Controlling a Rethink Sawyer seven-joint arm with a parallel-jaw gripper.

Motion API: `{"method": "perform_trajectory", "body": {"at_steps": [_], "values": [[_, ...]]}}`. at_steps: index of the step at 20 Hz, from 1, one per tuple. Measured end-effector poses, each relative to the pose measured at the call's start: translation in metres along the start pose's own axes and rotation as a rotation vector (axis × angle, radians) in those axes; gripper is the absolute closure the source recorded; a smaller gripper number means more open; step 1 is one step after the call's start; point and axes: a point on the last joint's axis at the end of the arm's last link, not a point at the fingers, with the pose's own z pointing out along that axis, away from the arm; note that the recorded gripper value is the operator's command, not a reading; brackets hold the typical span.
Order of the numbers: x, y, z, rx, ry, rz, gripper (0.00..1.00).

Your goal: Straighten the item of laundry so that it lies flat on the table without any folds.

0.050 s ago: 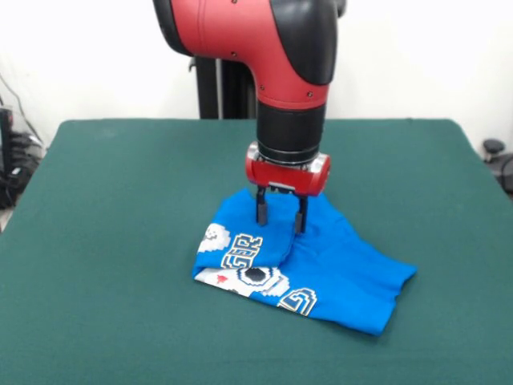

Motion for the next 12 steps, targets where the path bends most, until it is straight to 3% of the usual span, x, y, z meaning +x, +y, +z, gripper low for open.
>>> {"method": "perform_trajectory", "body": {"at_steps": [12], "values": [[0.0019,0.0001,0.0024,0.001,0.005,-0.001,0.00]]}}
